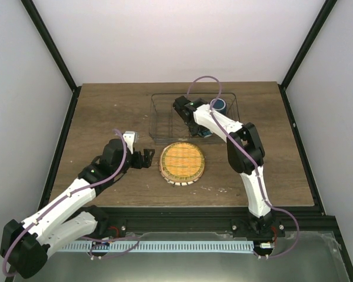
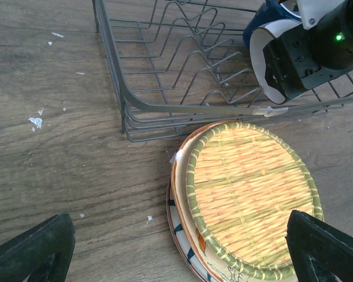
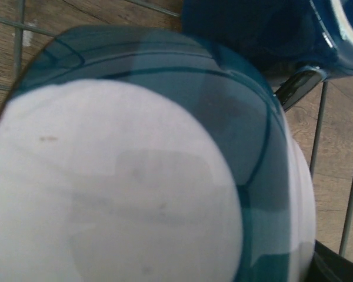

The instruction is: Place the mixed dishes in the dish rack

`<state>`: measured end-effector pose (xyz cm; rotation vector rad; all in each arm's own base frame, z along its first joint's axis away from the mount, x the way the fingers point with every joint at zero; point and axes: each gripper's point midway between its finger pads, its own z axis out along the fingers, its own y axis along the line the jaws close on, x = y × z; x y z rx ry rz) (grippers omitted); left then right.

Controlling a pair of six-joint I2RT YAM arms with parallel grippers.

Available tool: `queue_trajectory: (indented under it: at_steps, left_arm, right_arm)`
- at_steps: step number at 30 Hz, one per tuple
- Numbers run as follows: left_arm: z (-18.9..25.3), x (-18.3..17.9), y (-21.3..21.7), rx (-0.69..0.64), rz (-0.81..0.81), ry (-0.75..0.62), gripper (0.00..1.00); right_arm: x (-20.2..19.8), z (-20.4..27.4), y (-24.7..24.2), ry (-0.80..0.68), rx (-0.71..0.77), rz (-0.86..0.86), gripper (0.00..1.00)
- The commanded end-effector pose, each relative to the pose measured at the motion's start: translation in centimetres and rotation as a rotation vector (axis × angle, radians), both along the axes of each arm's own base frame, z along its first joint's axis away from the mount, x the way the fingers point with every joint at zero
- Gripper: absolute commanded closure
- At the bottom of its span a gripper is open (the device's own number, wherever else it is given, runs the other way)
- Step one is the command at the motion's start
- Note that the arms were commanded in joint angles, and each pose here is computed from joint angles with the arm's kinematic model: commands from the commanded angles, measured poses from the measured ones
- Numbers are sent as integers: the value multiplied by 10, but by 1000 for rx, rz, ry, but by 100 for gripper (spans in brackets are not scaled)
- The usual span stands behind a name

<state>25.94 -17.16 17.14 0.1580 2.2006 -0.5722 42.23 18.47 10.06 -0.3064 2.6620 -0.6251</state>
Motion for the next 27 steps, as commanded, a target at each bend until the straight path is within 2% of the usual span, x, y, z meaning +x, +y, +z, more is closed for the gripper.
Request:
queue_trajectory:
  at_steps: [1,14,19,20,27]
  left_arm:
    - [0,0,-1,-13,-7,-4,0]
    - [1,0,-4,-15,-16,2,0]
    - [-1,1,-5,-14,-21,11,0]
    - [0,1,-6,-14,-21,9,0]
    - [2,2,-6,-8,-23,9,0]
  right_arm:
    - [10,17,-5,-53,-76,3,62]
    - [7,1,-12,1,-127,7,58]
    - [3,-9,-4,46,-86,36,54]
    - [3,-10,-1,49,-70,42,49]
    - [2,-14,11,69,-8,84,35]
